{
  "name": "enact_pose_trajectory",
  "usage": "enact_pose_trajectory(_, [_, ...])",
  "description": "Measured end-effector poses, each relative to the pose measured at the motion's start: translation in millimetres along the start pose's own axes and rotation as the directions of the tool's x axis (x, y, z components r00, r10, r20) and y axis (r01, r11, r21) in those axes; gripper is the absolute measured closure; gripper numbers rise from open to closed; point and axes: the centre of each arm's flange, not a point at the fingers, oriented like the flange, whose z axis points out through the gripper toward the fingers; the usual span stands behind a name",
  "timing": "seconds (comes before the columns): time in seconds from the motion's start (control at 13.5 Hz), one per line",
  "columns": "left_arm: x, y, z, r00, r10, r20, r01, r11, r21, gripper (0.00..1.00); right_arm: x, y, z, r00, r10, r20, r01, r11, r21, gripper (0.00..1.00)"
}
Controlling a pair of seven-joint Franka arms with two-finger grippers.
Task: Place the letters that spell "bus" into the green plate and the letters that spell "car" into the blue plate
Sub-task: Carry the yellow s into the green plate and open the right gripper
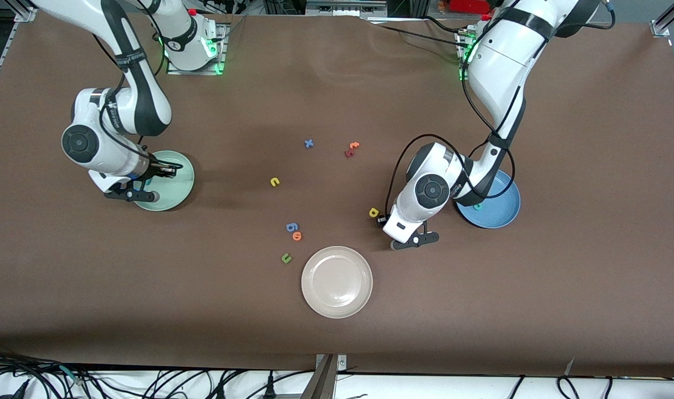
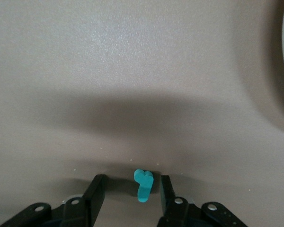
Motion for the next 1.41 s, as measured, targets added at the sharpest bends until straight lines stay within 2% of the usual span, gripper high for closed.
enact_pose_trajectory(0.07, [0.6,-0.1,-0.5,1.0,-0.001,-0.002,0.001,1.0,0.001,0.53,0.3,5.6,11.0,1.0,0.0,0.016,0.0,1.0,-0.008,0.72])
enact_pose_trajectory(0.15, [0.8,0.3,-0.7,1.0,-0.006,-0.003,0.006,1.0,0.0,0.53,1.0,8.4,22.2,1.0,-0.003,0.022,0.004,1.0,-0.015,0.72])
enact_pose_trajectory(0.22, [1.1,0.7,-1.3,1.0,-0.01,-0.004,0.01,1.0,0.0,0.58,1.9,9.7,32.9,1.0,-0.01,0.022,0.01,1.0,-0.021,0.72])
enact_pose_trajectory(0.3, [1.4,1.0,-1.8,1.0,-0.011,-0.006,0.011,1.0,-0.001,0.67,2.8,11.6,43.0,1.0,-0.017,0.021,0.018,0.999,-0.028,0.72])
enact_pose_trajectory(0.37, [1.3,1.2,-1.7,1.0,-0.013,-0.006,0.013,1.0,-0.001,0.67,3.4,16.1,51.8,0.999,-0.028,0.026,0.028,0.999,-0.033,0.72])
enact_pose_trajectory(0.44, [1.3,1.3,-1.8,1.0,-0.014,-0.006,0.014,1.0,-0.001,0.73,4.1,21.8,57.9,0.999,-0.03,0.032,0.031,0.999,-0.036,0.71])
enact_pose_trajectory(0.52, [1.1,1.5,-1.8,1.0,-0.017,-0.006,0.017,1.0,-0.001,0.73,4.6,26.8,61.0,0.999,-0.029,0.036,0.031,0.999,-0.037,0.66])
enact_pose_trajectory(0.59, [0.7,2.1,-1.8,1.0,-0.02,-0.007,0.02,1.0,-0.001,0.81,4.8,30.1,62.0,0.999,-0.031,0.037,0.033,0.999,-0.036,0.57])
enact_pose_trajectory(0.67, [0.4,2.8,-1.9,1.0,-0.022,-0.007,0.022,1.0,-0.001,0.81,4.9,31.1,62.0,0.999,-0.031,0.037,0.032,0.999,-0.035,0.44])
enact_pose_trajectory(0.81, [-0.4,3.7,-1.8,1.0,-0.024,-0.007,0.024,1.0,-0.001,0.81,5.1,30.9,61.3,0.999,-0.031,0.036,0.033,0.999,-0.035,0.26])
enact_pose_trajectory(0.96, [-0.3,3.8,-1.9,1.0,-0.025,-0.007,0.025,1.0,-0.001,0.81,4.8,27.5,54.8,0.999,-0.025,0.036,0.026,0.999,-0.031,0.03])
enact_pose_trajectory(1.18, [6.9,-3.2,-4.3,0.999,-0.031,-0.013,0.031,0.999,0.016,0.81,-2.1,-7.2,23.2,0.999,0.026,0.034,-0.025,1.0,-0.013,0.01])
enact_pose_trajectory(1.41, [19.5,-13.0,-24.1,0.999,0.016,0.033,-0.02,0.993,0.114,0.81,-20.7,-80.2,-15.4,0.996,0.094,0.006,-0.094,0.995,0.009,0.01])
